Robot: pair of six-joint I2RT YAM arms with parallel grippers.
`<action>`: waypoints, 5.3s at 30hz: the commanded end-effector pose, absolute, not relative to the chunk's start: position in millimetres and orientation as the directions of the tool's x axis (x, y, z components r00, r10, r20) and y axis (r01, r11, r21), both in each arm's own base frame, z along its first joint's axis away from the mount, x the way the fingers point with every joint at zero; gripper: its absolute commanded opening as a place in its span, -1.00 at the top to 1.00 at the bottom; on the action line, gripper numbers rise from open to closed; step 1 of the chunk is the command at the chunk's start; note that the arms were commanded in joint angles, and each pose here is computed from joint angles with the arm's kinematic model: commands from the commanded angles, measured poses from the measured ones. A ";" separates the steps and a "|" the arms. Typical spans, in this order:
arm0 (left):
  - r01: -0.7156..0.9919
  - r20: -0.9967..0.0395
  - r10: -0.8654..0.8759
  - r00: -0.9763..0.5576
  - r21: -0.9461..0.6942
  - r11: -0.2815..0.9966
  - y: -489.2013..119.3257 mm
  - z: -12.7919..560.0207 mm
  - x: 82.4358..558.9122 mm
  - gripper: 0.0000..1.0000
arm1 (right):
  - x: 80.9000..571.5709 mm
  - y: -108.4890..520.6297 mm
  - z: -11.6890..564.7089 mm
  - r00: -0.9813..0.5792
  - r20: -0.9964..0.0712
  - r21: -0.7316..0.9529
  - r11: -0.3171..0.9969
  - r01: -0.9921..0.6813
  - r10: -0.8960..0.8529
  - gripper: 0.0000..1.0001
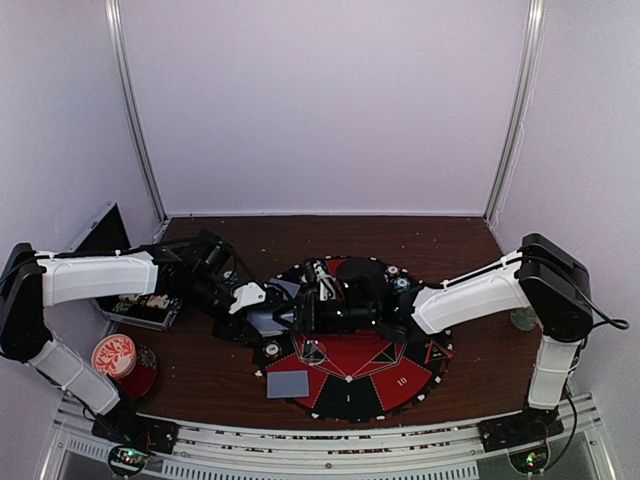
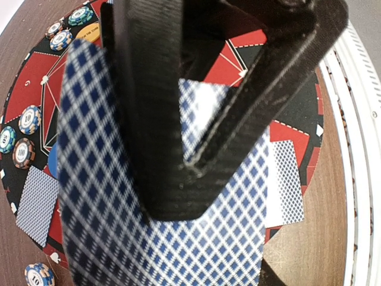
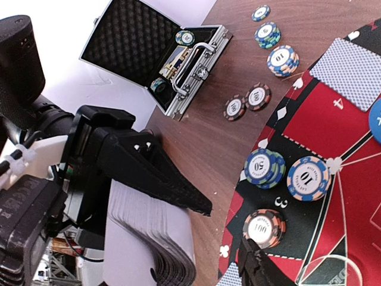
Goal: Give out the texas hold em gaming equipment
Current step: Pick up the poker card from the face-down deck piles, then distribute the poker card in the small blind area, then pick up the poker card from the face-down deck piles.
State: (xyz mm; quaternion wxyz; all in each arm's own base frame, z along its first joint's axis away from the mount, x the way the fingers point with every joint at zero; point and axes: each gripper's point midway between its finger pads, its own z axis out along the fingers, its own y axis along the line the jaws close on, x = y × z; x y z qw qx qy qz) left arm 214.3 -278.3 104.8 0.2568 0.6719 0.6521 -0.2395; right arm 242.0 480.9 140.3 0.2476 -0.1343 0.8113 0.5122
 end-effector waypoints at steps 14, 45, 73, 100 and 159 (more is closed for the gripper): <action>0.998 -0.676 0.736 0.046 0.006 -0.057 -283.4 105.9 205.9 0.22 | 228.9 481.9 175.7 -0.820 -0.572 0.762 0.365 -0.535 -0.008 0.36; 0.999 -0.663 0.747 0.043 0.008 -0.050 -282.6 101.9 208.2 0.22 | 219.6 471.6 186.2 -0.790 -0.613 0.726 0.395 -0.564 -0.001 1.00; 0.999 -0.666 0.744 0.053 0.035 -0.039 -280.8 106.5 210.1 0.22 | 392.5 476.2 122.6 -0.830 -0.524 0.779 0.502 -0.376 0.192 1.00; 0.999 -0.666 0.744 0.052 0.030 -0.043 -281.4 104.9 209.6 0.22 | 425.8 491.2 55.5 -0.875 -0.433 0.819 0.501 -0.281 0.217 0.91; 0.999 -0.667 0.743 0.053 0.028 -0.045 -281.4 104.9 209.1 0.22 | 344.4 430.4 163.6 -0.773 -0.601 0.730 0.534 -0.427 0.202 -0.45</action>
